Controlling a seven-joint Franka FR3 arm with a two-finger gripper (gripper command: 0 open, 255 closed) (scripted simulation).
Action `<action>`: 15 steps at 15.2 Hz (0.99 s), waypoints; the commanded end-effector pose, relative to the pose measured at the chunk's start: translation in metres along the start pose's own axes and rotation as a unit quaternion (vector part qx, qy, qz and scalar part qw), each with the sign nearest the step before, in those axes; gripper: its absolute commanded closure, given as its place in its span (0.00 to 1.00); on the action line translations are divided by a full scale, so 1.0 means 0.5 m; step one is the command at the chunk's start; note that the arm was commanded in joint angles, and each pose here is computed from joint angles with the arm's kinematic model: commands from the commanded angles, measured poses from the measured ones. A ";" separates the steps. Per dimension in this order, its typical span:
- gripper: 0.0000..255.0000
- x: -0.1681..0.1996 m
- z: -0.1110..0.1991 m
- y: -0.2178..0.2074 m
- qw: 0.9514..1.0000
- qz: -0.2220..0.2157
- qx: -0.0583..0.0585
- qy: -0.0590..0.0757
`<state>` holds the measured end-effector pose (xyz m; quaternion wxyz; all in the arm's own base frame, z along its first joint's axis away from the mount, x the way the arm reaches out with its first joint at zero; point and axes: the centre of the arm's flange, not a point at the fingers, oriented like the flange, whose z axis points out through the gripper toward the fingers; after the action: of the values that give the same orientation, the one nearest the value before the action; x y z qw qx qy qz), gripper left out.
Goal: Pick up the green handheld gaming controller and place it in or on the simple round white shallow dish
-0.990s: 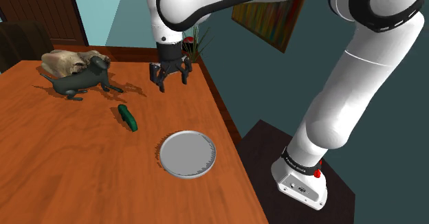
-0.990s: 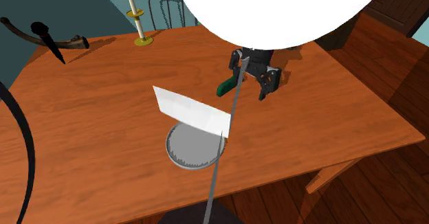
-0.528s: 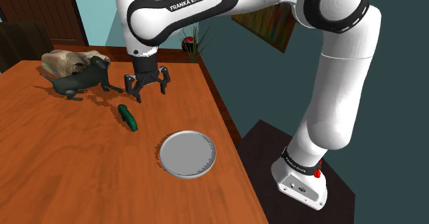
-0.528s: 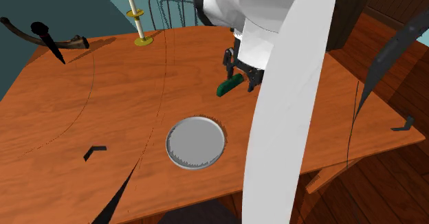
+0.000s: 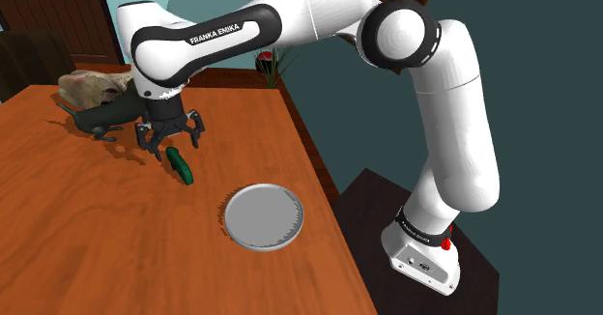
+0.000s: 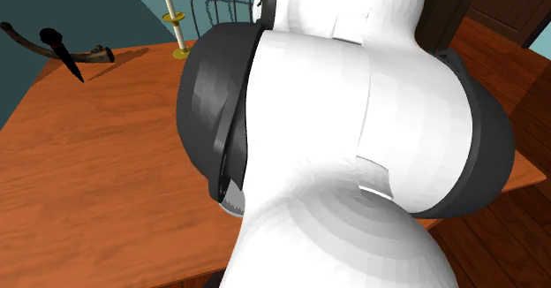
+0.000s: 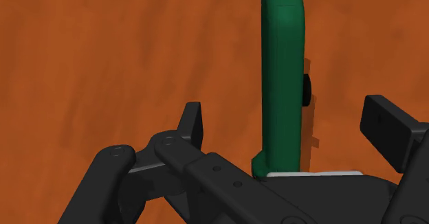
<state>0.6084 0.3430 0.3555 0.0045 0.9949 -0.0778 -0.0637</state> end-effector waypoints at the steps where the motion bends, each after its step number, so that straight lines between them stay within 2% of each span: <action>1: 0.00 0.016 0.019 -0.020 1.000 0.001 0.001 0.000; 8: 0.00 0.016 0.088 -0.020 1.000 0.001 0.001 0.000; 15: 0.00 0.016 0.088 -0.020 1.000 0.001 0.000 0.000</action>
<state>0.6122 0.3518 0.3105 0.0041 0.9948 -0.0786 -0.0641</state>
